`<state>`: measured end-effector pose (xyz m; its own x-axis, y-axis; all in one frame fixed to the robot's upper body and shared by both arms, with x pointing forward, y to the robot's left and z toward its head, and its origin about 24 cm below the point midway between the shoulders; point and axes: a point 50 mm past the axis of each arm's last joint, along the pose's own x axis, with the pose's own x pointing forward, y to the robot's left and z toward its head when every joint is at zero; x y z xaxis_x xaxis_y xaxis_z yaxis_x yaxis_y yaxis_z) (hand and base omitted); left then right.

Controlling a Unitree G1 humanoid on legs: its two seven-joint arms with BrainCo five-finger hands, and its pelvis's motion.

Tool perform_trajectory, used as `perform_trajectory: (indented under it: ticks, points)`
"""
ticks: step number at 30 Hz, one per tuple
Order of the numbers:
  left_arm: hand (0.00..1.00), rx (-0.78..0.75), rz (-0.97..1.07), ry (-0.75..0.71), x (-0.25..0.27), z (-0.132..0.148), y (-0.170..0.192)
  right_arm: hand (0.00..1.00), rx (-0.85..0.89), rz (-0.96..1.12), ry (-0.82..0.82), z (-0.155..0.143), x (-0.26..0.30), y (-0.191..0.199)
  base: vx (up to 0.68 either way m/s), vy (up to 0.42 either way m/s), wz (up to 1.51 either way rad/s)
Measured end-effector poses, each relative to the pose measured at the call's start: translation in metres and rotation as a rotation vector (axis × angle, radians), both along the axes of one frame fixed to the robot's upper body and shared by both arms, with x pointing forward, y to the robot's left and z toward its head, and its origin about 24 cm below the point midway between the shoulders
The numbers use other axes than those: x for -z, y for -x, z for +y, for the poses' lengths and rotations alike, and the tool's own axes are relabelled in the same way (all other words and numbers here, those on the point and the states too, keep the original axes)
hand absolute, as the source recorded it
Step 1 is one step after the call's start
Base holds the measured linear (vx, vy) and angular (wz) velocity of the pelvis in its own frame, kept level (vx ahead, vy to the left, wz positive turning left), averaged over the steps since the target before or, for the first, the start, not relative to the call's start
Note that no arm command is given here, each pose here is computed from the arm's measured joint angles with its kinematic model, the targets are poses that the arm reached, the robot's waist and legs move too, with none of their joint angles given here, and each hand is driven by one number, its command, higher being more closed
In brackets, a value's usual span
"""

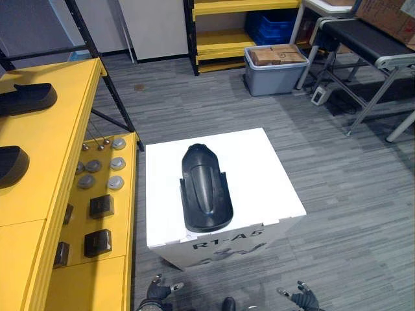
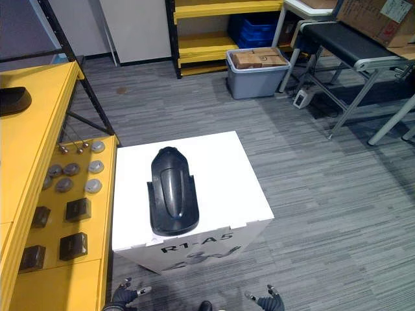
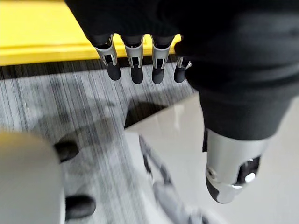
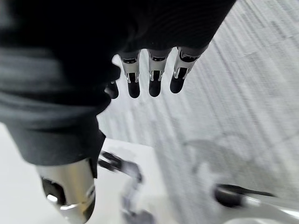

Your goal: Walk over and take plastic housings, then place them on the shelf

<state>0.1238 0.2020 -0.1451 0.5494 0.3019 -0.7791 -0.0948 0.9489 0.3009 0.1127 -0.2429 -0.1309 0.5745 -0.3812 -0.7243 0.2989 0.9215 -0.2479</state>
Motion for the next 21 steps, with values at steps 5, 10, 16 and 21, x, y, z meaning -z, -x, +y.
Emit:
perform_trajectory:
  ticks: [5, 10, 16, 21]
  points:
    - [0.0, -0.01, -0.011, -0.035, -0.004, 0.015, 0.004, 0.0, 0.024, -0.29, 0.206, -0.046, -0.064, -0.039, 0.07, 0.116, -0.1]
    - [0.0, -0.001, 0.028, -0.018, 0.001, 0.014, 0.02, 0.0, -0.116, -0.56, 0.514, -0.073, -0.155, -0.068, 0.01, 0.062, -0.02]
    - [0.0, 0.019, 0.045, 0.002, 0.003, 0.012, 0.028, 0.0, -0.384, -0.903, 0.657, -0.034, -0.233, -0.111, -0.04, 0.017, 0.01]
    - [0.0, 0.062, 0.021, 0.004, 0.002, 0.007, 0.023, 0.0, -0.62, -1.048, 0.567, 0.029, -0.244, -0.15, -0.08, 0.03, 0.12]
